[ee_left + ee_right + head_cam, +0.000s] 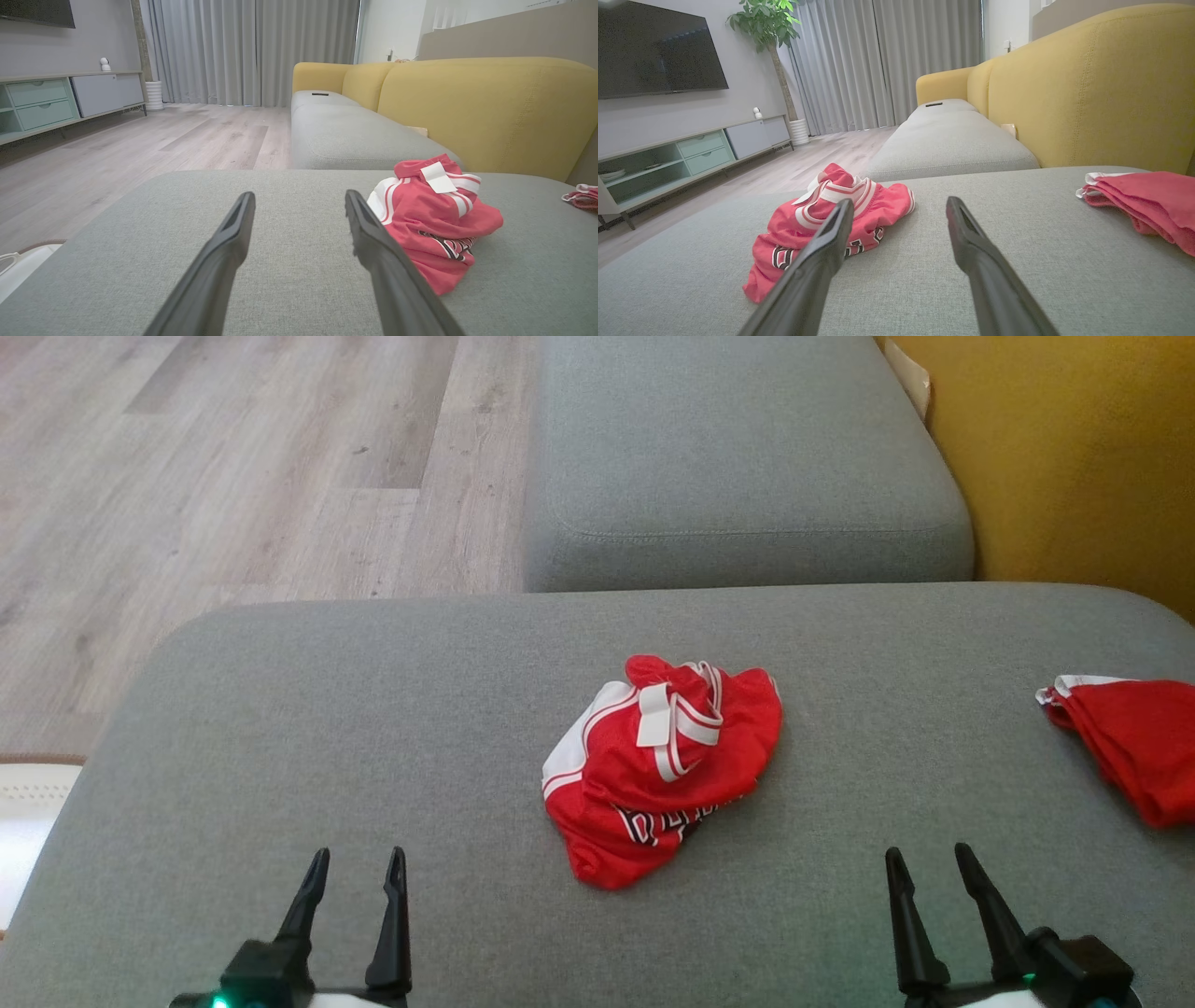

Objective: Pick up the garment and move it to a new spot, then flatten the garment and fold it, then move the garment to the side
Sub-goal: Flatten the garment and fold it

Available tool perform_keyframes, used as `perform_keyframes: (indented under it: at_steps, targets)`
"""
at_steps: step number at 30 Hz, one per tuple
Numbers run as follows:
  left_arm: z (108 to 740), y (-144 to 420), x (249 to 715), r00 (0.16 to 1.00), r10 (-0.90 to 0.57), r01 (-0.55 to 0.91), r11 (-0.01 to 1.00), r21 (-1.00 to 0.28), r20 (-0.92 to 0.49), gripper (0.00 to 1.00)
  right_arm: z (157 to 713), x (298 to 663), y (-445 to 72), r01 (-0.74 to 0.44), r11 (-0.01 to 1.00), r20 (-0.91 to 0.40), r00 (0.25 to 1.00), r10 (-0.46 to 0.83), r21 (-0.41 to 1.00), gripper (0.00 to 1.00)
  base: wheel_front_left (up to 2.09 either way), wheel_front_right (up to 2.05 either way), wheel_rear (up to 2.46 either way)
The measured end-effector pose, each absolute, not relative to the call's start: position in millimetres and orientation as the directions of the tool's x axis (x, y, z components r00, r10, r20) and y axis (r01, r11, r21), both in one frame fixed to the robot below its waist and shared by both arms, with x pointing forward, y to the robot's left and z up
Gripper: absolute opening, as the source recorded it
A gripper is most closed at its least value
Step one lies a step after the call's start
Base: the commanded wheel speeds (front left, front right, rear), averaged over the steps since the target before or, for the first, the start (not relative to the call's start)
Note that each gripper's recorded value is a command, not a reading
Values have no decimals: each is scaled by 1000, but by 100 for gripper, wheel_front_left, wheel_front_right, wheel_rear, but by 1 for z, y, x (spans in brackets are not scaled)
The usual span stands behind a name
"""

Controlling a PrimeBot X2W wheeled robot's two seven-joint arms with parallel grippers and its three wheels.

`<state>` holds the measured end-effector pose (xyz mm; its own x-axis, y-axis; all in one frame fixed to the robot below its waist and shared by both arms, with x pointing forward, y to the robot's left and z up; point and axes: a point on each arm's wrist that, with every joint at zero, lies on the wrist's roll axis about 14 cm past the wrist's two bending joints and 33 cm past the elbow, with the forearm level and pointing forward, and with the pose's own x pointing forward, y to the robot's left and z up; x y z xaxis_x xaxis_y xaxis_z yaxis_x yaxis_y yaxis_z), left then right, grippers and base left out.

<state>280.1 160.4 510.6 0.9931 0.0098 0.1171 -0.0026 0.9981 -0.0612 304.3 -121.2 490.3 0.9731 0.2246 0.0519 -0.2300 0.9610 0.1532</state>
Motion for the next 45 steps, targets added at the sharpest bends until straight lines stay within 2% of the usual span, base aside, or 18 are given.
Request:
perform_keyframes:
  at_steps: [31,37,45]
  targets:
    - [501,156,282,996,-20,23,999,-44,85,100,484,304,-120,-229,960,30,973,227,163,100,0,0,0]
    - [485,133,291,991,-129,130,991,-17,29,100,476,306,-119,-227,961,2,973,229,161,100,0,0,0]
    - [488,75,350,926,-376,375,923,84,-1,100,468,316,-117,-229,962,-31,971,236,152,100,0,0,0]
